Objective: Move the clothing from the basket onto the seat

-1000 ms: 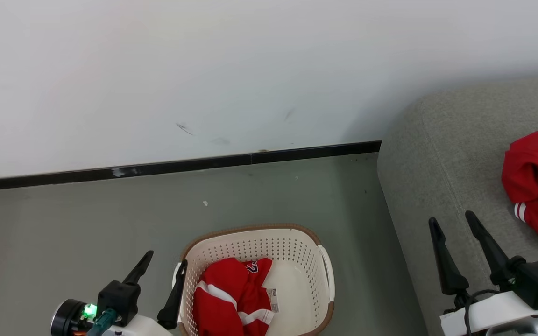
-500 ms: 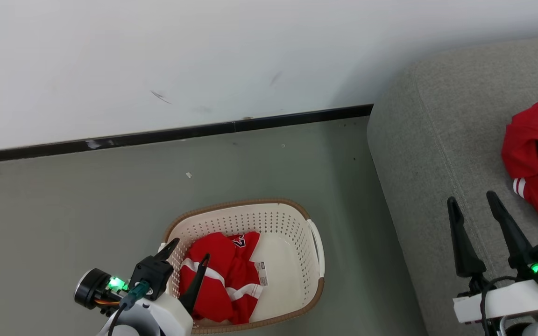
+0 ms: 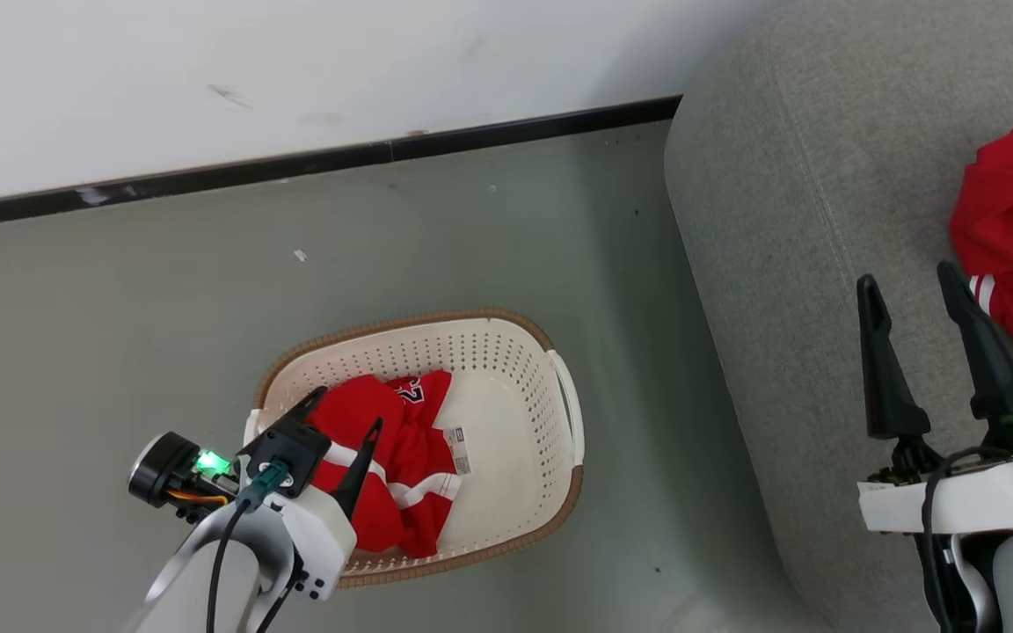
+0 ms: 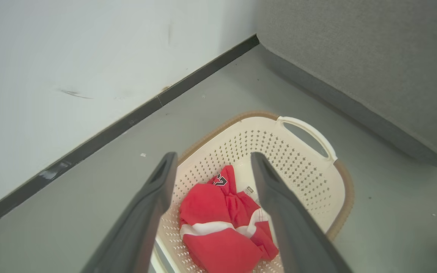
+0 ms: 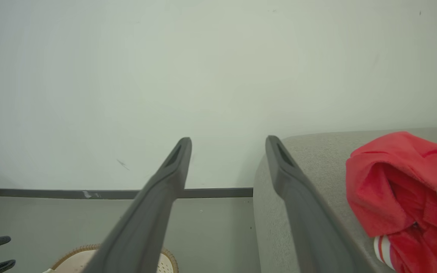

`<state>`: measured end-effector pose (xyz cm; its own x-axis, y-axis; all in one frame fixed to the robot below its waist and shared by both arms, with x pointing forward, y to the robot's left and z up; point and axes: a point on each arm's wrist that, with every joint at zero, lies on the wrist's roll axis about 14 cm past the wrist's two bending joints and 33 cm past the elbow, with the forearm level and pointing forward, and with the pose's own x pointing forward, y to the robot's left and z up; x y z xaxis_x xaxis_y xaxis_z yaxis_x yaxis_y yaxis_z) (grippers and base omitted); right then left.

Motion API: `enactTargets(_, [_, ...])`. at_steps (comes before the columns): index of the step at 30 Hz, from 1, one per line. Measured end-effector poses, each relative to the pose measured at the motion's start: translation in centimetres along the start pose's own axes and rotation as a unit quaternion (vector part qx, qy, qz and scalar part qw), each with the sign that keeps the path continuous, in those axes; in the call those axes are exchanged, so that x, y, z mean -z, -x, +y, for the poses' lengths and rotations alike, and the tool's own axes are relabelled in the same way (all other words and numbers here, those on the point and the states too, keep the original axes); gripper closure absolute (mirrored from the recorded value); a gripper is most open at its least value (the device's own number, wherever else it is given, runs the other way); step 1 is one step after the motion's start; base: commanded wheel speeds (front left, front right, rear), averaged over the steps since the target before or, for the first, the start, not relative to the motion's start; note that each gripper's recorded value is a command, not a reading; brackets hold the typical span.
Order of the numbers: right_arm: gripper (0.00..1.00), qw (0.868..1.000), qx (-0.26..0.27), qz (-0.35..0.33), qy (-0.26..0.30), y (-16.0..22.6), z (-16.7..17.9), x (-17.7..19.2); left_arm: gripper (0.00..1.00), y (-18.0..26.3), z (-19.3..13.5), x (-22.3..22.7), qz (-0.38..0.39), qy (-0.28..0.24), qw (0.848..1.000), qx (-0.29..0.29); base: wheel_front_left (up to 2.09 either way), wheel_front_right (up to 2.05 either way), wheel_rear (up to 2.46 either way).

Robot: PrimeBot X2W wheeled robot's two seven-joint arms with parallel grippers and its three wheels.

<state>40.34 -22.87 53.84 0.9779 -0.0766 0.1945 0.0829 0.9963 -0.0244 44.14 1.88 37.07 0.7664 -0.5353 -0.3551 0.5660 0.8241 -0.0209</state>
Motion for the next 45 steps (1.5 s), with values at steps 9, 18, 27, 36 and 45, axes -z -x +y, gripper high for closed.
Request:
enactTargets(9, [0.00,1.000,0.007,-0.004,0.005,-2.2,-0.6,0.8,0.00,-3.0,0.1,3.9,0.052,-0.029,0.998,0.029,0.00,0.00,0.00])
enactTargets(18, [0.00,1.000,0.011,-0.005,0.008,-3.9,-1.0,1.8,0.00,-5.4,-0.8,7.2,0.088,-0.064,0.991,0.071,0.00,0.00,0.00])
enactTargets(27, [0.00,1.000,0.016,0.003,0.013,-5.4,-1.6,3.4,0.00,-7.0,-1.6,11.7,0.137,-0.094,0.980,0.112,0.00,0.00,0.00])
enactTargets(36, [0.00,1.000,0.016,0.010,0.016,-6.6,-1.8,4.9,0.00,-8.4,-2.2,15.6,0.172,-0.126,0.966,0.148,0.00,0.00,0.00])
enactTargets(45, [0.00,1.000,0.014,0.020,0.013,-7.6,-1.9,6.5,0.00,-10.4,-3.2,17.6,0.180,-0.117,0.963,0.164,0.00,0.00,0.00])
